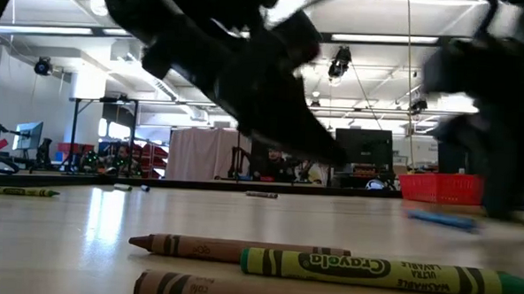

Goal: Sort crayons
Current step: Put the green crayon into the green bin

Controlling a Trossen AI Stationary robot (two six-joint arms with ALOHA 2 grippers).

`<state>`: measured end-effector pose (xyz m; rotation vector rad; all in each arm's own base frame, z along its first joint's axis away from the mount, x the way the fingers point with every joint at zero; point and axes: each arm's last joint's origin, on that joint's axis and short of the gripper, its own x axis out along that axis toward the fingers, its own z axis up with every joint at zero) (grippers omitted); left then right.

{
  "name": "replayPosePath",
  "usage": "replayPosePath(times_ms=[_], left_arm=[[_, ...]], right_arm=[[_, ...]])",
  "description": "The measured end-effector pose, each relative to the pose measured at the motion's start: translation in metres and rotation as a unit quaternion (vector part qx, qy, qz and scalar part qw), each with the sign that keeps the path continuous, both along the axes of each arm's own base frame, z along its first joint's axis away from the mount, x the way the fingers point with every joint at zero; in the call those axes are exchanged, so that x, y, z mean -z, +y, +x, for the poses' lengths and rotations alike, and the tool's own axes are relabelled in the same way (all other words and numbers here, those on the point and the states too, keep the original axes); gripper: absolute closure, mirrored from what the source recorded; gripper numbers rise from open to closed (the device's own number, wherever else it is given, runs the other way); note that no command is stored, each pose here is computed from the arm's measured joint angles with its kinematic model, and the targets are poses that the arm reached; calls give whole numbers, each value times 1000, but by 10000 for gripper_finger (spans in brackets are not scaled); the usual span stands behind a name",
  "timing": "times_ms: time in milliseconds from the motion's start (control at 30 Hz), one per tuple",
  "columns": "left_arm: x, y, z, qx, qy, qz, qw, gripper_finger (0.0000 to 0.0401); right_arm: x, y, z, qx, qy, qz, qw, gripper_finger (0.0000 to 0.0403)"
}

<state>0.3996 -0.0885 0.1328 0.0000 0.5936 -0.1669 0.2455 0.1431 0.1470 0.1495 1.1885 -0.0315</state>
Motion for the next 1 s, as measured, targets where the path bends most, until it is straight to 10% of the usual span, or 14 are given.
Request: replayPosePath(times_ms=[300, 600, 1000], left_arm=[[-37, 22, -77, -42, -264, -55, 962, 283], [-19, 35, -121, -61, -367, -80, 925, 264], [-26, 27, -114, 1, -383, -92, 919, 223]], right_arm=[[-69, -14, 4, 104, -262, -123, 951, 393], [-85, -18, 43, 54, -481, -93, 870, 393], [-45, -37, 86, 23, -460, -76, 884, 394]])
